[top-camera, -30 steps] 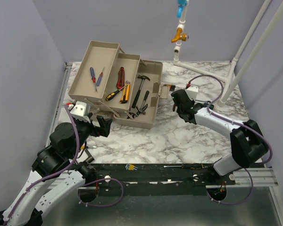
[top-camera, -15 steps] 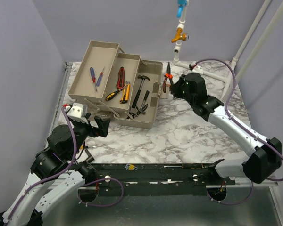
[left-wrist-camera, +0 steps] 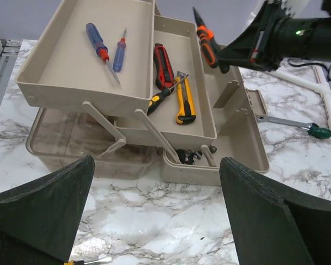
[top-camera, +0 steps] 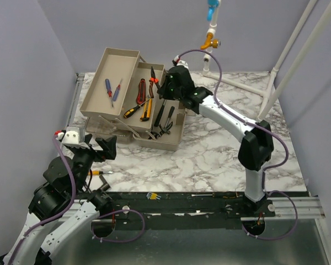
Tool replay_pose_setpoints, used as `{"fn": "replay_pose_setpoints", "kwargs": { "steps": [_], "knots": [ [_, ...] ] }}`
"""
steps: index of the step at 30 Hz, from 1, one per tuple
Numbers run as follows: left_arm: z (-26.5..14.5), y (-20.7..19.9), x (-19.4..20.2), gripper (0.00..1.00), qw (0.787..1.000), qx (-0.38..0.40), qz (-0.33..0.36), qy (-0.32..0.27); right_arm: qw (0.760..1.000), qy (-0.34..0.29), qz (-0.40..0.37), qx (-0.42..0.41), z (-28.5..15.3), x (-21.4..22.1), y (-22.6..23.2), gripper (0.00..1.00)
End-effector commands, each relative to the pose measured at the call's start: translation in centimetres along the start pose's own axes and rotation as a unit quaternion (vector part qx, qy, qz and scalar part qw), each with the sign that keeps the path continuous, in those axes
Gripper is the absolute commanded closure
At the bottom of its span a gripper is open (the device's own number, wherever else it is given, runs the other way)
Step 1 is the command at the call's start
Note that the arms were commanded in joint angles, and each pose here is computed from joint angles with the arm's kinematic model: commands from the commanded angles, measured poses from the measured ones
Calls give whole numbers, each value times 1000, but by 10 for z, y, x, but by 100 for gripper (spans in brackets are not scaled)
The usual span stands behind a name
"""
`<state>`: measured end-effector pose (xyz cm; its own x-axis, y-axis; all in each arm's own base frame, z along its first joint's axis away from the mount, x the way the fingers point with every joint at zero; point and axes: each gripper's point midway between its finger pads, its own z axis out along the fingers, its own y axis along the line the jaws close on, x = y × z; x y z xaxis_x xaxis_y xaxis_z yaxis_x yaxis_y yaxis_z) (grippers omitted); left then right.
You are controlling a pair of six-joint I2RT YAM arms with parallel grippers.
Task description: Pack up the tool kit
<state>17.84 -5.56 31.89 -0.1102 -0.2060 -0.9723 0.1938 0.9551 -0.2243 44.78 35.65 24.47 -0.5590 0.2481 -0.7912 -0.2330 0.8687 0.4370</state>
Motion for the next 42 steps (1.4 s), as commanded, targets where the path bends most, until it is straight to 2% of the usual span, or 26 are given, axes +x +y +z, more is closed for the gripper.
{"fn": "replay_pose_setpoints", "kwargs": {
  "steps": [1, 12, 22, 23, 24, 26, 27, 35, 42],
  "knots": [
    [-9, 12, -8, 2, 1000, -23, -7, -13, 999, -3, 25, 26, 22, 5, 13, 99],
    [-8, 3, -3, 2, 1000, -1, -8, 0, 999, 13, 53, -3, 69, 23, 54, 99],
    [-12, 5, 2, 1, 1000, -1, -6, 9, 992, -68, 24, 104, 90, 2, 13, 99],
    [-12, 5, 2, 2, 1000, 0, -6, 9, 991, -73, 20, 107, 90, 0, 12, 94],
    [-12, 5, 2, 2, 1000, -1, -5, 10, 992, -72, 11, 101, 91, 0, 13, 74],
    [-12, 4, 2, 1, 1000, 2, -5, 11, 993, -70, 9, 91, 91, -1, 18, 45],
    [-12, 4, 2, 2, 1000, 1, -4, 10, 994, -69, 9, 84, 89, -3, 21, 42],
    [-10, 3, 3, 1, 1000, 2, 0, 17, 996, -80, -2, 37, 47, -33, 43, 41],
    [-8, -4, 6, 1, 999, 18, -1, 27, 994, -91, -14, 53, -9, -38, 19, 39]
  ]
}}
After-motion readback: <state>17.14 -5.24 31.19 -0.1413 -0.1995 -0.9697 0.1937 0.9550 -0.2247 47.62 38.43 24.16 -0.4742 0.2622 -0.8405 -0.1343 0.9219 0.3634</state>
